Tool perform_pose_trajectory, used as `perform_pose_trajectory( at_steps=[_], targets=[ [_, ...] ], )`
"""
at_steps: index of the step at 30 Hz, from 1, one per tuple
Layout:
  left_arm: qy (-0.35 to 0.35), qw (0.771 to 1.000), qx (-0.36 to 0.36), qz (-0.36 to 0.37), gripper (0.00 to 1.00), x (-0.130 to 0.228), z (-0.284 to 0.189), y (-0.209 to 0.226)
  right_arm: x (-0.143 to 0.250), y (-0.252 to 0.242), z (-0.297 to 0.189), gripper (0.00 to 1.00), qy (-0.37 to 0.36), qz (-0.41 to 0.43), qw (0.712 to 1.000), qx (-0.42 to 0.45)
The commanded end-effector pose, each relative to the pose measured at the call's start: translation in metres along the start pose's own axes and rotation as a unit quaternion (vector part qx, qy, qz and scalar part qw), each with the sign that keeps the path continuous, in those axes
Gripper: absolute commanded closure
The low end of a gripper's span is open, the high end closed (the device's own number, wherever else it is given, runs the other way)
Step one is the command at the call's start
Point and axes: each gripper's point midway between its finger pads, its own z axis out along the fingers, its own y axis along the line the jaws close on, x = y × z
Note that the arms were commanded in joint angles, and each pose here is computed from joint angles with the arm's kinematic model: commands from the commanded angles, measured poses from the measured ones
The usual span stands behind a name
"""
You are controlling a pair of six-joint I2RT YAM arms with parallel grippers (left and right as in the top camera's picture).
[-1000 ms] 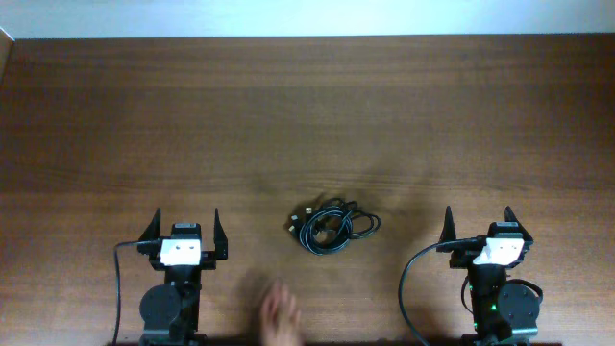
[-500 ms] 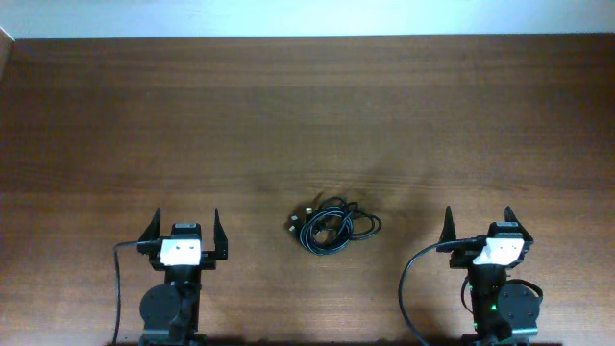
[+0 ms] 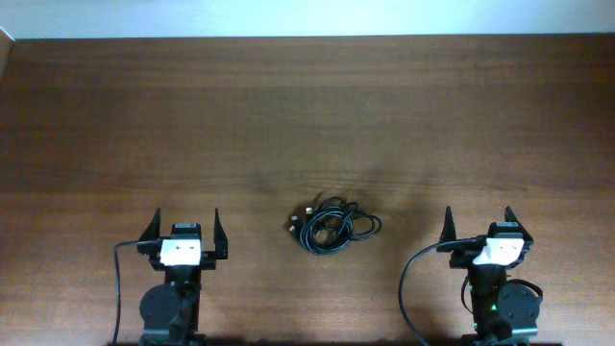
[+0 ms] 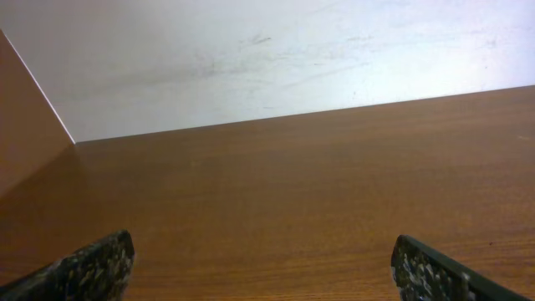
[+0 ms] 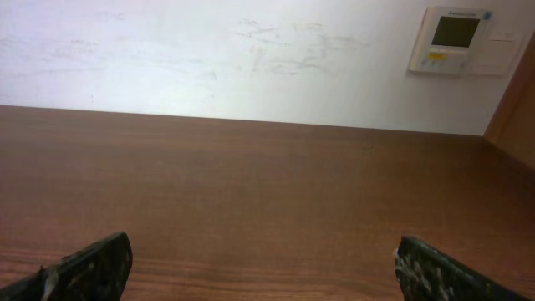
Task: Untangle cables
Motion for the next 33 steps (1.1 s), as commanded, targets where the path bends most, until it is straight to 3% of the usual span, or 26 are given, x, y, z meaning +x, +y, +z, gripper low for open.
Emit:
perform_pose_trajectory(
  at_steps=[1, 7, 9, 12, 14, 15, 16, 18, 21, 24, 27, 28, 30, 33],
  targets=[
    [0.002, 1.000, 0.001, -0.006, 0.01, 0.001, 0.000, 0.000, 0.003, -0.002, 0.000, 0.01, 0.003, 0.001, 1.000, 0.004],
    [0.002, 1.000, 0.001, -0.006, 0.01, 0.002, 0.000, 0.000, 0.003, -0.002, 0.000, 0.01, 0.003, 0.001, 1.000, 0.004],
    [0.002, 1.000, 0.001, -0.006, 0.01, 0.002, 0.000, 0.000, -0.001, -0.020, -0.001, 0.01, -0.002, -0.025, 0.998, 0.056],
    [-0.058, 0.997, -0.029, 0.030, 0.01, -0.029, -0.002, 0.011, -0.014, -0.023, -0.002, 0.01, -0.029, -0.012, 0.997, 0.067],
    [-0.120, 0.993, -0.009, -0.003, 0.01, -0.058, -0.007, 0.007, -0.029, 0.025, -0.004, 0.01, -0.060, 0.022, 0.995, -0.079],
    [-0.144, 0.989, 0.022, -0.012, 0.01, -0.069, -0.011, -0.003, -0.044, 0.040, -0.010, 0.01, -0.086, 0.018, 0.989, -0.122],
    [-0.145, 0.986, 0.035, -0.070, 0.01, -0.076, -0.013, -0.003, -0.058, 0.044, -0.015, 0.01, -0.099, 0.016, 0.985, -0.139],
    [-0.098, 0.985, 0.055, -0.128, 0.01, -0.081, -0.017, -0.005, -0.082, 0.047, -0.026, 0.01, -0.090, 0.014, 0.984, -0.154],
    [-0.107, 0.983, 0.074, -0.126, 0.01, -0.148, -0.040, 0.001, -0.110, 0.034, -0.036, 0.01, -0.027, -0.019, 0.992, -0.124],
    [0.012, 0.984, 0.124, -0.125, 0.01, -0.179, -0.041, -0.010, -0.141, 0.024, -0.040, 0.01, 0.074, 0.009, 0.992, -0.104],
    [0.136, 0.944, 0.265, -0.144, 0.01, -0.188, -0.040, -0.056, -0.155, 0.036, -0.068, 0.01, 0.250, 0.096, 0.954, -0.134],
    [0.167, 0.910, 0.345, -0.162, 0.01, -0.192, -0.046, -0.081, -0.170, 0.060, -0.087, 0.01, 0.287, 0.118, 0.928, -0.206],
    [0.178, 0.859, 0.444, -0.183, 0.01, -0.198, -0.068, -0.107, -0.201, 0.102, -0.113, 0.01, 0.293, 0.161, 0.876, -0.347],
    [0.166, 0.850, 0.465, -0.183, 0.01, -0.205, -0.072, -0.111, -0.213, 0.118, -0.125, 0.01, 0.286, 0.177, 0.848, -0.409]
  ],
)
